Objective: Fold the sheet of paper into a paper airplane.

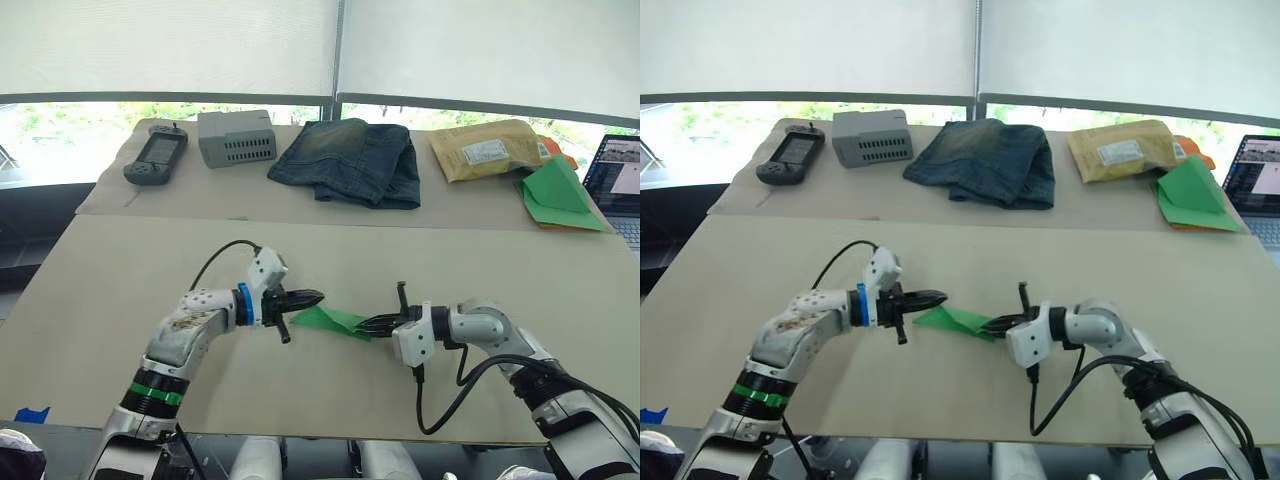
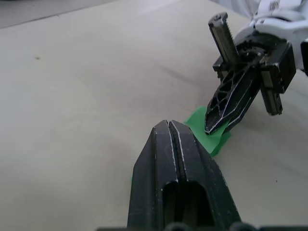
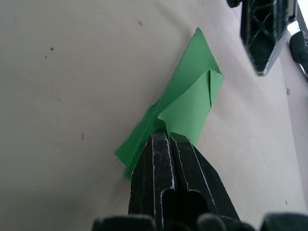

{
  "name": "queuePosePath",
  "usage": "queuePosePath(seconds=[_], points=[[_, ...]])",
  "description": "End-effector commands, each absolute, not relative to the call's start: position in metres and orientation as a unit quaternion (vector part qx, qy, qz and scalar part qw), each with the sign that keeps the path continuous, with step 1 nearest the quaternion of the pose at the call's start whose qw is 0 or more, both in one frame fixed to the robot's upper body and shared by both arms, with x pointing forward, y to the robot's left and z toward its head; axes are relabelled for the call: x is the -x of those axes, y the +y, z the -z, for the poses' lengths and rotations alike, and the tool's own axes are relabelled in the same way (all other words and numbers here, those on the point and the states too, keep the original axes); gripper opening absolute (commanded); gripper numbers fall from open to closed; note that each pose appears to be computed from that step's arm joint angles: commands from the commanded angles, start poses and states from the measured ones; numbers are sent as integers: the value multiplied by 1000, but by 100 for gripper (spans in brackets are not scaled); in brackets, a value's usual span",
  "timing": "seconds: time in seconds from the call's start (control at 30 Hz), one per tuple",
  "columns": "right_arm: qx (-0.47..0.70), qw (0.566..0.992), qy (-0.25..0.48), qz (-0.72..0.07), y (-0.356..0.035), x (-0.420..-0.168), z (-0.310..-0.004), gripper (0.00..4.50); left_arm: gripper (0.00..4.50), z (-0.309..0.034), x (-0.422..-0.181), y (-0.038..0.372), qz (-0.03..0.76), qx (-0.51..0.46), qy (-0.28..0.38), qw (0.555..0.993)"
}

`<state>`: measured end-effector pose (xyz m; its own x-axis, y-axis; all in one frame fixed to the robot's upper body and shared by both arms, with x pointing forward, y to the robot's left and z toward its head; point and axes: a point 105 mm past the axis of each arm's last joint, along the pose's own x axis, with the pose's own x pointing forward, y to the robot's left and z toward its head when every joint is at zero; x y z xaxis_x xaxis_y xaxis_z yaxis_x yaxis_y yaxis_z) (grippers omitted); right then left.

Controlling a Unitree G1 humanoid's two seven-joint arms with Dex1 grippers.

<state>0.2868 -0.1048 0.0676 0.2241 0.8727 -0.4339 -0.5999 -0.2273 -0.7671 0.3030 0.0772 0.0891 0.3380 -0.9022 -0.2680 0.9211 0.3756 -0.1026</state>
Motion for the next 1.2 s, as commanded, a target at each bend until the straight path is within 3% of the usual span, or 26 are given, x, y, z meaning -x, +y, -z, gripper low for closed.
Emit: queuePosePath(seconds=[0.03, 0.43, 0.87, 1.2], points=[[496, 609, -86, -613, -119, -283, -54, 1, 0, -84, -304, 76, 556, -66, 139, 817], [493, 603, -87, -621, -117, -273, -65, 1, 0, -53, -310, 64, 537, -81, 163, 823], [507, 602, -104, -608, -119, -283, -81, 1, 0, -34, -306, 62, 539, -116, 195, 811], [497, 630, -83, -591, -153, -282, -119, 331, 0, -34, -307, 57, 535, -104, 199, 815]])
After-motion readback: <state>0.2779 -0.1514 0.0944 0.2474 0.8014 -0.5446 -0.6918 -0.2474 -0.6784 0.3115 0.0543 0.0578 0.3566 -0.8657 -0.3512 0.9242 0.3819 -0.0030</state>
